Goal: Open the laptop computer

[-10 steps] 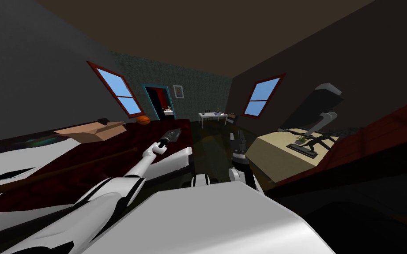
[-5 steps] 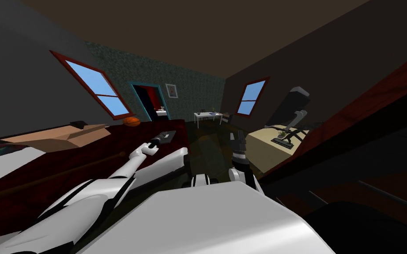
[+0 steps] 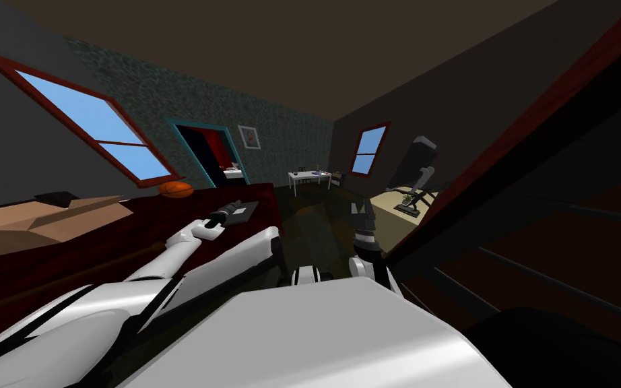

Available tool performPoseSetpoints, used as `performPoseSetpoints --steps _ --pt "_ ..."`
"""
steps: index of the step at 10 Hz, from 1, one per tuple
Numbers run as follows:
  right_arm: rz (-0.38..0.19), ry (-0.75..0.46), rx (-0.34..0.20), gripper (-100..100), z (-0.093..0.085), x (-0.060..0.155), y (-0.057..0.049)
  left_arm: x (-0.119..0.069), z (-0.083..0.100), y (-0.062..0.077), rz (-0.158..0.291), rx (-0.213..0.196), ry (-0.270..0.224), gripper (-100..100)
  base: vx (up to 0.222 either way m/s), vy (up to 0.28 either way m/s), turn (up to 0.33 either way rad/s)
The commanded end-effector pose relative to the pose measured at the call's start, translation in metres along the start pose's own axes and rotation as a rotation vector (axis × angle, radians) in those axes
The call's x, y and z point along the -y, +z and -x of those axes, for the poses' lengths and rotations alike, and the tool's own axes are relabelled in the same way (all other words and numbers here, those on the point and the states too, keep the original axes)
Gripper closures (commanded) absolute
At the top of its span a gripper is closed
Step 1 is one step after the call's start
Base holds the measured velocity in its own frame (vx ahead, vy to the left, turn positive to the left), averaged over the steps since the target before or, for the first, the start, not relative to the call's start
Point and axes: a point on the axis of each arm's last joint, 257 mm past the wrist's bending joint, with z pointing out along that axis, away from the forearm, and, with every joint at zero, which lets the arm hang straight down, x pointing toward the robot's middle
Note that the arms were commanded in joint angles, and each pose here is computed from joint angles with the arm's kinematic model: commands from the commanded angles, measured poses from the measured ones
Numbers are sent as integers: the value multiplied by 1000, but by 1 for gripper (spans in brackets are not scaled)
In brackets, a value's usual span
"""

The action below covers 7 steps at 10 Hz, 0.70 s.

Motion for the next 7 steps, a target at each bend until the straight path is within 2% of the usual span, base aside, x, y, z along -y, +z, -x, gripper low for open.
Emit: performPoseSetpoints --steps 1,2,7 --pt "0 0 0 0 0 0 0 -12 10 -1 14 10 -2 -100 -9 -21 3" --pt "0 0 0 0 0 0 0 -13 11 -1 14 12 -2 0 -2 -6 -1" --pt "0 0 0 0 0 0 0 -13 11 -1 14 12 -2 0 0 0 0"
